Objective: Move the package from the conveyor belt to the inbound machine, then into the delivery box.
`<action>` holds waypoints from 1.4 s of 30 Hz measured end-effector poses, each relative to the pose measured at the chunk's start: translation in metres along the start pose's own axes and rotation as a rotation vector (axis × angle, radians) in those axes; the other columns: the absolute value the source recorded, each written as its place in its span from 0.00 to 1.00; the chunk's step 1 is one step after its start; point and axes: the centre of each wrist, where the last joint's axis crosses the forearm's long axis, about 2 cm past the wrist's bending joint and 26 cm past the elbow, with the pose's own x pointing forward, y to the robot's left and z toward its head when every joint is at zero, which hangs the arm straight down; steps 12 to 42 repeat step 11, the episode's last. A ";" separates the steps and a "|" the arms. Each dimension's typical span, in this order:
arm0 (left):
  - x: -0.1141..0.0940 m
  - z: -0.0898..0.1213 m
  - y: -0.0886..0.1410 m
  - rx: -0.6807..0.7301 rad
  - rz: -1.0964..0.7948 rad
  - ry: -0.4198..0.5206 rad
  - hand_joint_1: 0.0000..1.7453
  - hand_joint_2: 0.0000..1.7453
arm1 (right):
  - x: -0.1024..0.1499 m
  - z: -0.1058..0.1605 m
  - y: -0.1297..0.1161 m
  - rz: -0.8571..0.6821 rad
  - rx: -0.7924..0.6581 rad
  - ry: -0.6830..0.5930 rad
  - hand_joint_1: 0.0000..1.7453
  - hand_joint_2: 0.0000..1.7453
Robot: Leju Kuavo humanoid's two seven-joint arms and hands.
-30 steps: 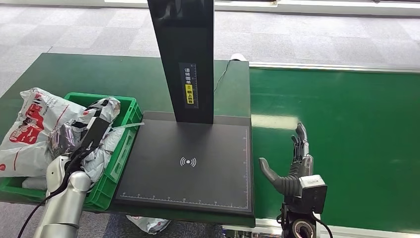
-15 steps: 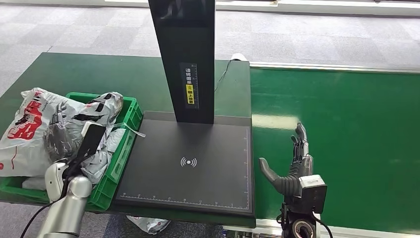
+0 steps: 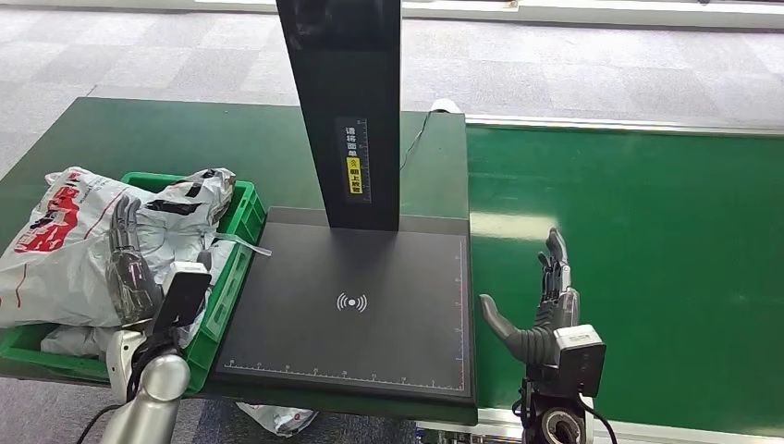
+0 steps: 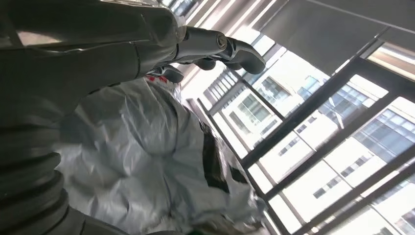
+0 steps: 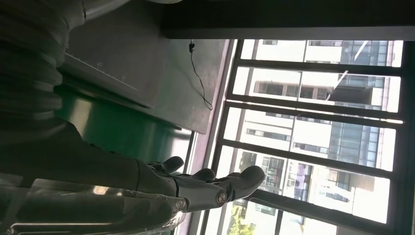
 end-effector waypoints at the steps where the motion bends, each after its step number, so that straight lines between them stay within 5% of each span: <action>1: 0.008 0.005 -0.004 -0.003 0.066 -0.017 0.00 1.00 | 0.000 -0.001 0.001 -0.004 -0.002 -0.005 0.00 1.00; 11: 0.077 0.038 -0.018 -0.135 0.714 -0.145 0.00 1.00 | -0.002 -0.001 0.007 -0.036 -0.022 -0.016 0.00 1.00; 42: 0.077 0.038 -0.018 -0.135 0.714 -0.145 0.00 1.00 | -0.002 -0.001 0.007 -0.036 -0.022 -0.016 0.00 1.00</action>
